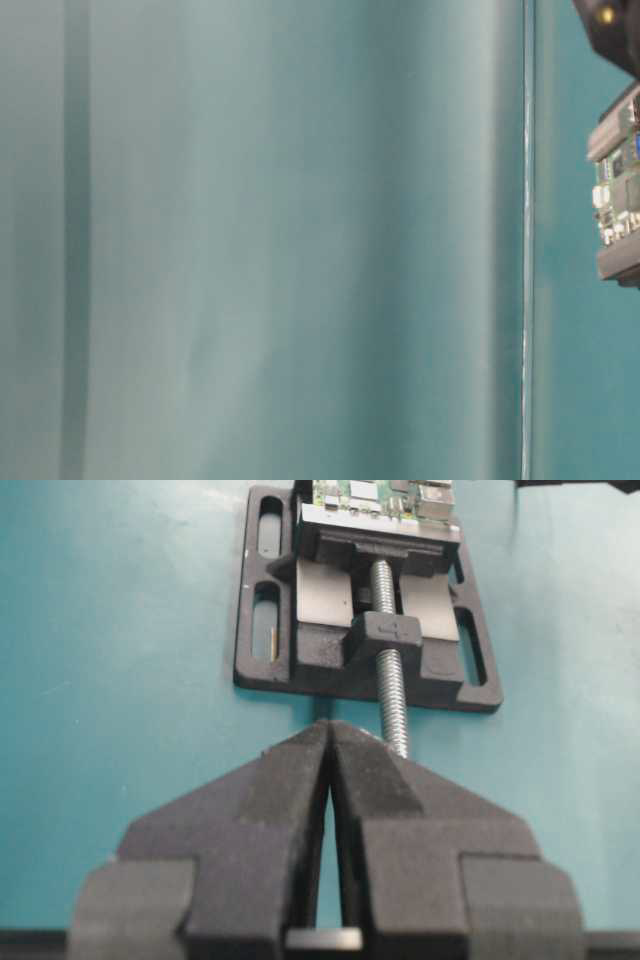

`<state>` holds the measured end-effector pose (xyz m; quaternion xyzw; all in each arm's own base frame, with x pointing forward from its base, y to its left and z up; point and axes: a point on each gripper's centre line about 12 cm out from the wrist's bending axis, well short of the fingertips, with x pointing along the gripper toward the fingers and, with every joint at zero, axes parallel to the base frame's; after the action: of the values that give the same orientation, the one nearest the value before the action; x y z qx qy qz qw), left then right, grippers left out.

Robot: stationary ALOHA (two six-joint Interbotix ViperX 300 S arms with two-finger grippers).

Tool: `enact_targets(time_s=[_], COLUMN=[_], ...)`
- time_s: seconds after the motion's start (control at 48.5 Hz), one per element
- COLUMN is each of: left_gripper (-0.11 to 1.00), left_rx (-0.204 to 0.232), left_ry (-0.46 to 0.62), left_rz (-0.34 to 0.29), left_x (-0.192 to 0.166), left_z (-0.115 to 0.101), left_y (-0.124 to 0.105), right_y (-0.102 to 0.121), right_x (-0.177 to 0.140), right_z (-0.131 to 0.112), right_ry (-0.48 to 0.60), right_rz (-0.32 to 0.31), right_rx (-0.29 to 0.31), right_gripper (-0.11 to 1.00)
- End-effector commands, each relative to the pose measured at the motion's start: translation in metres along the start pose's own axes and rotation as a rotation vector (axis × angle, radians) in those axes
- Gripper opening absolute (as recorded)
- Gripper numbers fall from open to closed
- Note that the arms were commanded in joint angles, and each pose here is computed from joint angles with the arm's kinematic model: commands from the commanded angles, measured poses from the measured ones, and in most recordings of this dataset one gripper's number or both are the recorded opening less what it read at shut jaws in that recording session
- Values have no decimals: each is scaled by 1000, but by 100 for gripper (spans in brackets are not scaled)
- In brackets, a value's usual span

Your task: Insert the USB into the fixed PCB.

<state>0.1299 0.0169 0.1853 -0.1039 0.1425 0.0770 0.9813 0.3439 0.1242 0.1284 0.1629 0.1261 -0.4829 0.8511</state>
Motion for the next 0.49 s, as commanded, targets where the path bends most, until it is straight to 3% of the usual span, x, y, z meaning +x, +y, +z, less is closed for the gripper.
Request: enact_targets(time_s=[0.0, 0.474], left_gripper=[0, 0], left_rx=[-1, -2], left_ry=[-14, -14], left_rz=[1, 1], left_x=[0, 0], left_z=[7, 7], left_y=[-1, -1], right_y=[0, -46], right_x=[-11, -16], right_z=[17, 51], right_ry=[5, 6], right_rz=[43, 173], right_rx=[33, 4], right_gripper=[61, 61])
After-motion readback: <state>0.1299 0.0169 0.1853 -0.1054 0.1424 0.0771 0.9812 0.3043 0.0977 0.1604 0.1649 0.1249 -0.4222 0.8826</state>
